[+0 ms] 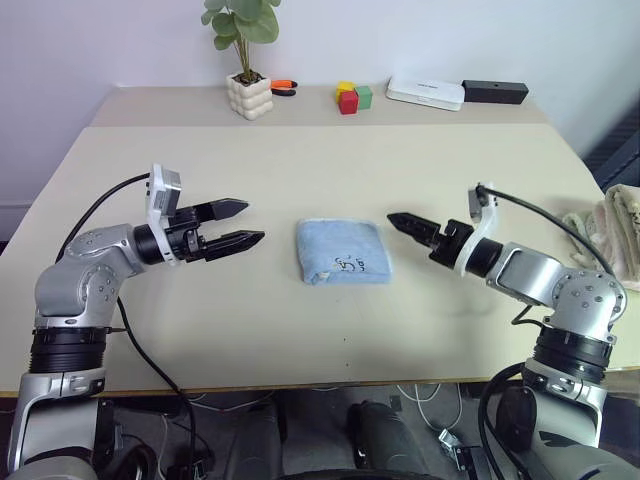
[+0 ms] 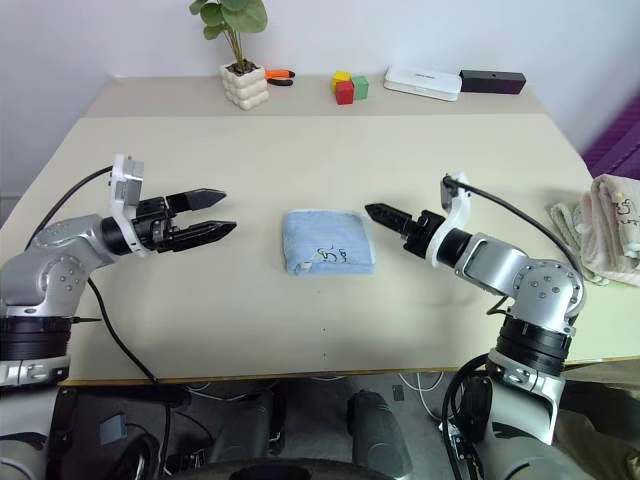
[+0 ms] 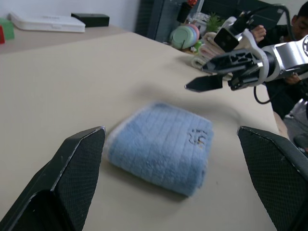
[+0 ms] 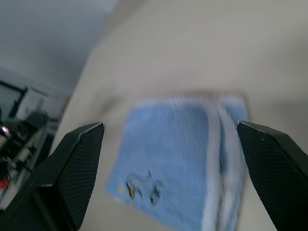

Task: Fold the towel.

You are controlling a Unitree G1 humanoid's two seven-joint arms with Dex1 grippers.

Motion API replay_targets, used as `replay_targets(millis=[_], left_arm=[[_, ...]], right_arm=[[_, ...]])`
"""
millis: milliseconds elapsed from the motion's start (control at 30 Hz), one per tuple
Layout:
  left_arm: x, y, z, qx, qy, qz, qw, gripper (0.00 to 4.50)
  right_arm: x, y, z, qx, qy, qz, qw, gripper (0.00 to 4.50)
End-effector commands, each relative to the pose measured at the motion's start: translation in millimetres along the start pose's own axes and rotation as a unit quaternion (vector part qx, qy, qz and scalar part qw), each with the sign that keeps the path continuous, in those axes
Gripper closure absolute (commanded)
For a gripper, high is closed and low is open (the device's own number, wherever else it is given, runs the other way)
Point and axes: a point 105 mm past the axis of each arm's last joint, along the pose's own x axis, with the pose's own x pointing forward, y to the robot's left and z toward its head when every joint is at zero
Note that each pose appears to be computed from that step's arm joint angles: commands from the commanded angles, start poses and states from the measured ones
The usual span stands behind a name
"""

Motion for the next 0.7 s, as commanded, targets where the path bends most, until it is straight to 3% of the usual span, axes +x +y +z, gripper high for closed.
replay_targets(millis=[33,200,700], left_arm=[[-6.4,-13.7,23.2,0.041,-0.034,-0.033,0.998,0.00],[-17.7,-28.5,21.1,0.043,-0.010,-0.074,0.996,0.00],[-21.4,-25.5,16.5,0.060,-0.008,-0.046,0.997,0.00]], right_arm=[[3.8,-4.1,-10.4,0.012,0.020,-0.008,1.000,0.04],[7.9,-8.7,-15.9,0.012,0.035,-0.016,0.999,0.04],[34.0,0.2,-38.4,-0.004,0.073,-0.001,0.997,0.04]])
